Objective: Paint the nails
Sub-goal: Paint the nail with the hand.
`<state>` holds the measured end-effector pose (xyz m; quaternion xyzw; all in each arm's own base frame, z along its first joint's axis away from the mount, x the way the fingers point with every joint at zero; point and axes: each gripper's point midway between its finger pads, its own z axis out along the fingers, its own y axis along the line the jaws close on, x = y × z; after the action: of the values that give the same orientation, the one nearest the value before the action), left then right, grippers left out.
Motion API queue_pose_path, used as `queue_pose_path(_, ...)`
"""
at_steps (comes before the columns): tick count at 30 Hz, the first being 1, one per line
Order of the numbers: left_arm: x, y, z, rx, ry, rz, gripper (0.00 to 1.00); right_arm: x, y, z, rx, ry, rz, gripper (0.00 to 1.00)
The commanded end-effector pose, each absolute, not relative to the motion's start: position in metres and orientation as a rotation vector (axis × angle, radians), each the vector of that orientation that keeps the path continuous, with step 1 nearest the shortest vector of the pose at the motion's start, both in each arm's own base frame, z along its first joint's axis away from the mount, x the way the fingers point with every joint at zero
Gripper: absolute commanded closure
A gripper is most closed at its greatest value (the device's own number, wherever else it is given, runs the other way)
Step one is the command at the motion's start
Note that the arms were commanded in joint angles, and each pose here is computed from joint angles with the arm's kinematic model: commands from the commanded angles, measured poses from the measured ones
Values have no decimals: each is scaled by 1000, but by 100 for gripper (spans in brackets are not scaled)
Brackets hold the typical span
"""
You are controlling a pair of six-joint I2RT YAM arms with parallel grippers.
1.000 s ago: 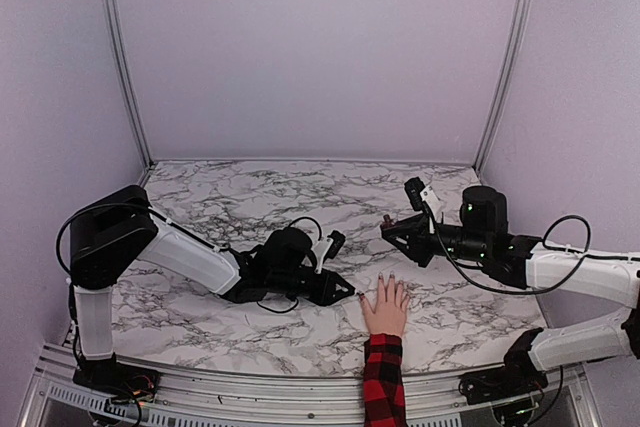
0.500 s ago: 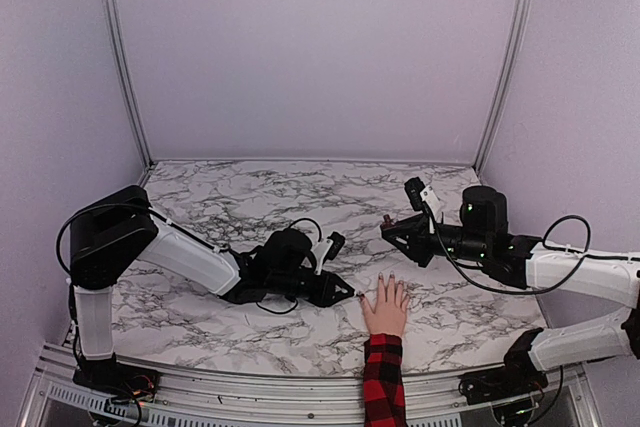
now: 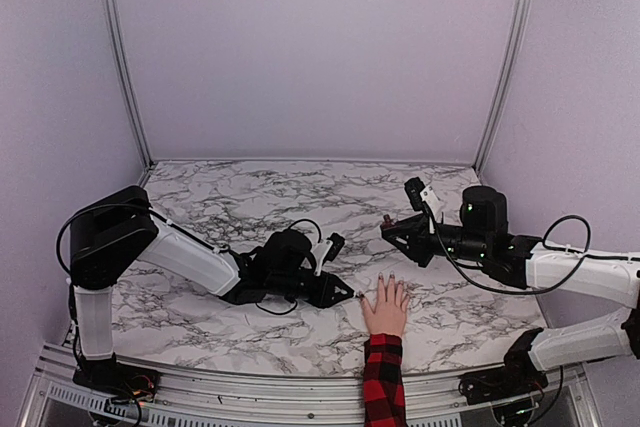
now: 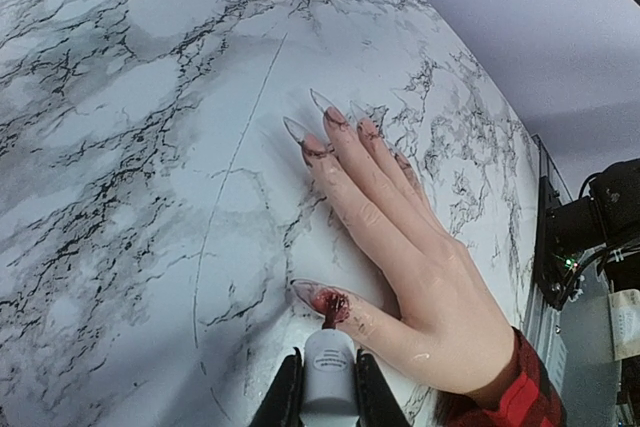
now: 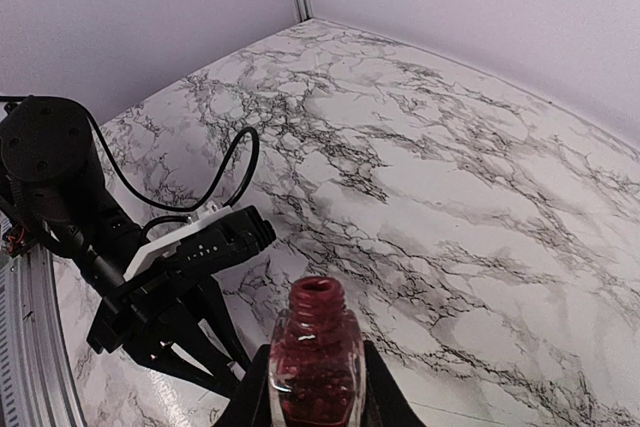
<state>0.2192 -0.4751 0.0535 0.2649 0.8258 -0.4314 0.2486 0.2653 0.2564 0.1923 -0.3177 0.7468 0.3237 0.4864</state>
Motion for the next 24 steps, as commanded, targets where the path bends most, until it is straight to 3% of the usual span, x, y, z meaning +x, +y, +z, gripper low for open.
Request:
queue_pose_path(1, 212, -474, 51, 757, 2258, -1176, 100, 269, 256, 204, -762, 1769, 782, 100)
queue_pose_path(24, 211, -473, 44, 750, 2277, -1161, 100, 269, 256, 205, -762, 1767, 784, 100)
